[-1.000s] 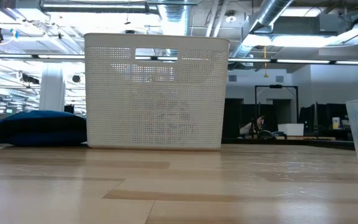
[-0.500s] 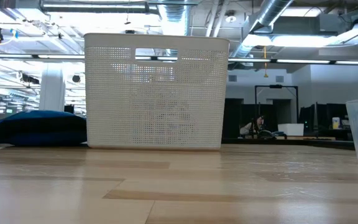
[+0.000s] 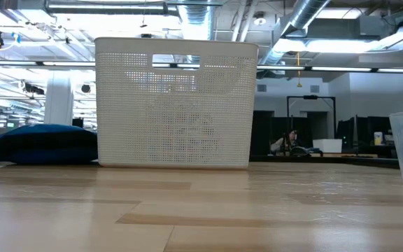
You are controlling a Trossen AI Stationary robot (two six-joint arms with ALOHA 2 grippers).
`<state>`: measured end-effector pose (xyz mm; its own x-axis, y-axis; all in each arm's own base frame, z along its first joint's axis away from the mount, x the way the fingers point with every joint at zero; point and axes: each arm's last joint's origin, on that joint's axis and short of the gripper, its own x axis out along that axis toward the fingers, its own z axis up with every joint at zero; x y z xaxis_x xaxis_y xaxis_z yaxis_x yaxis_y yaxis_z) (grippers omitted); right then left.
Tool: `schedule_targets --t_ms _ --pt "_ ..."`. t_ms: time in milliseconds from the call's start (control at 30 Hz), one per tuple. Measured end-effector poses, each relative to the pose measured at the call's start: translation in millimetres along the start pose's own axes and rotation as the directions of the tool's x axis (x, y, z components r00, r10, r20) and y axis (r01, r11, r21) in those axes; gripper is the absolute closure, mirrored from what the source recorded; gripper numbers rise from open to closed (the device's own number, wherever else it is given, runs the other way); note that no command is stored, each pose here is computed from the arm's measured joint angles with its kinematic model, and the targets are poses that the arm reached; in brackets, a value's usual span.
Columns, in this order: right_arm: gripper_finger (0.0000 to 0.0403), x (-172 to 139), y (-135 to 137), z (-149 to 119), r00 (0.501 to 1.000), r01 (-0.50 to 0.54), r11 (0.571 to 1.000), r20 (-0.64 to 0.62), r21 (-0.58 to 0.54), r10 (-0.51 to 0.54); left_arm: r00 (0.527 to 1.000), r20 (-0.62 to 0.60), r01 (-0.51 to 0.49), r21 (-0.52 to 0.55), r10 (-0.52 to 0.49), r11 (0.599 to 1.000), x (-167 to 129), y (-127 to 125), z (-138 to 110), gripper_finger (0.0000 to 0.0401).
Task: Pick & Place Medicine items
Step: Put the transparent pill bottle into the black bin
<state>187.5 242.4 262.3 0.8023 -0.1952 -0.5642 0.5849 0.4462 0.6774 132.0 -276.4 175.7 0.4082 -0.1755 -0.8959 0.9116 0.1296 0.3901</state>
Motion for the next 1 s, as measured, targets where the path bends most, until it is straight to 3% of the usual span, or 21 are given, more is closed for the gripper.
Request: schedule_targets --t_ms 367,1000 --pt "0.0210 0.0 0.3 -0.3 1.000 -0.001 1.000 -0.006 0.002 0.001 1.000 0.030 -0.001 0.141 -0.003 0.990 -2.3 -11.8 6.8 0.0190" --pt "0.0210 -0.4 0.6 -0.5 1.000 -0.006 1.000 -0.001 -0.002 0.006 0.996 0.085 -0.056 0.194 0.040 0.979 25.3 -17.5 4.6 0.0191"
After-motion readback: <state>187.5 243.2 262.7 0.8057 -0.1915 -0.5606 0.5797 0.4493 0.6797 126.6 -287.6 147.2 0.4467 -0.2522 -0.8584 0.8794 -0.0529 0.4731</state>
